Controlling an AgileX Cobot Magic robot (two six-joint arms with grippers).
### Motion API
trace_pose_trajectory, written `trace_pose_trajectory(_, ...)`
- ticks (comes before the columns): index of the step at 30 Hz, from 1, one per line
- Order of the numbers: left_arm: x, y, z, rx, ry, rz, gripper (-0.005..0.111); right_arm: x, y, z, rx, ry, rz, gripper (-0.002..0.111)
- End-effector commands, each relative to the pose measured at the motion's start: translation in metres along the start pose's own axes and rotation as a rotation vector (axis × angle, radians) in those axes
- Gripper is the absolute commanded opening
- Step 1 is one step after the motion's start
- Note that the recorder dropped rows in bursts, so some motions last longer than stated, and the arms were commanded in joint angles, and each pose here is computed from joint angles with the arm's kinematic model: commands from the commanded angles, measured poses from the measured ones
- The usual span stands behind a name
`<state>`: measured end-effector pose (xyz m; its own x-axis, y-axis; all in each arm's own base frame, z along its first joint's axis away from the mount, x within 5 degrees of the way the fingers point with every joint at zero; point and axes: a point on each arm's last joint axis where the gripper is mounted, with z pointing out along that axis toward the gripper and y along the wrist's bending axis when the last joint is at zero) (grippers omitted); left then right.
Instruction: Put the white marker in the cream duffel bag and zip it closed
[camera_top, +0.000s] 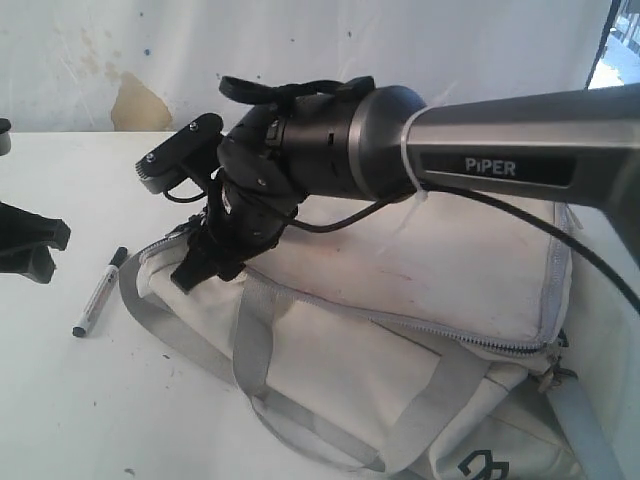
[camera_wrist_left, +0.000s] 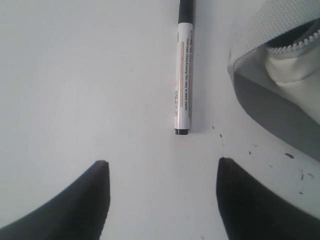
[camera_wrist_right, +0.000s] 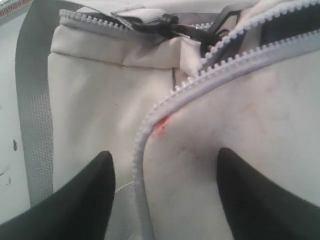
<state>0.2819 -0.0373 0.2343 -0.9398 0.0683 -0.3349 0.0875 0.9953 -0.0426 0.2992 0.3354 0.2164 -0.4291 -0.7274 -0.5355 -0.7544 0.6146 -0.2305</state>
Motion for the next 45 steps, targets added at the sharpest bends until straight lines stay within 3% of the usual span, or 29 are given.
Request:
trace_pose_trajectory(1,0.0,0.0,-0.002,-0.005,-0.016,0.001,0.066,-0.003,0.0,0.0,0.08,-0.019,0.002,0.056)
trace_pose_trajectory(6,0.0,0.0,-0.002,-0.005,-0.016,0.001,0.066,-0.002,-0.006,0.002,0.16,-0.013,0.054,0.055)
trace_pose_trajectory(8,0.0,0.0,-0.002,-0.005,-0.018,0.001,0.066,-0.002,-0.006,0.002,0.163,-0.014,0.051,0.049)
trace_pose_trajectory(10,0.0,0.0,-0.002,-0.005,-0.018,0.001,0.066,-0.001,-0.006,0.002,0.166,-0.007,0.051,0.037)
trace_pose_trajectory(13,-0.001,0.0,-0.003,-0.005,-0.02,0.001,0.066,0.002,-0.008,0.002,0.185,0.036,0.054,0.006)
trace_pose_trajectory(14,-0.001,0.0,-0.003,-0.005,-0.022,0.001,0.066,0.003,-0.008,0.002,0.188,0.043,0.054,0.001)
trace_pose_trajectory(29,-0.001,0.0,-0.003,-0.005,-0.021,-0.001,0.066,-0.005,-0.043,-0.059,0.257,0.008,0.147,0.0)
trace_pose_trajectory(36,0.0,-0.001,-0.003,0.015,-0.016,-0.027,0.066,0.004,-0.089,-0.09,0.248,-0.01,0.308,0.0)
trace_pose_trajectory(45,0.001,-0.003,-0.002,0.029,-0.004,-0.055,0.066,0.034,-0.152,-0.101,0.241,0.074,0.353,0.0)
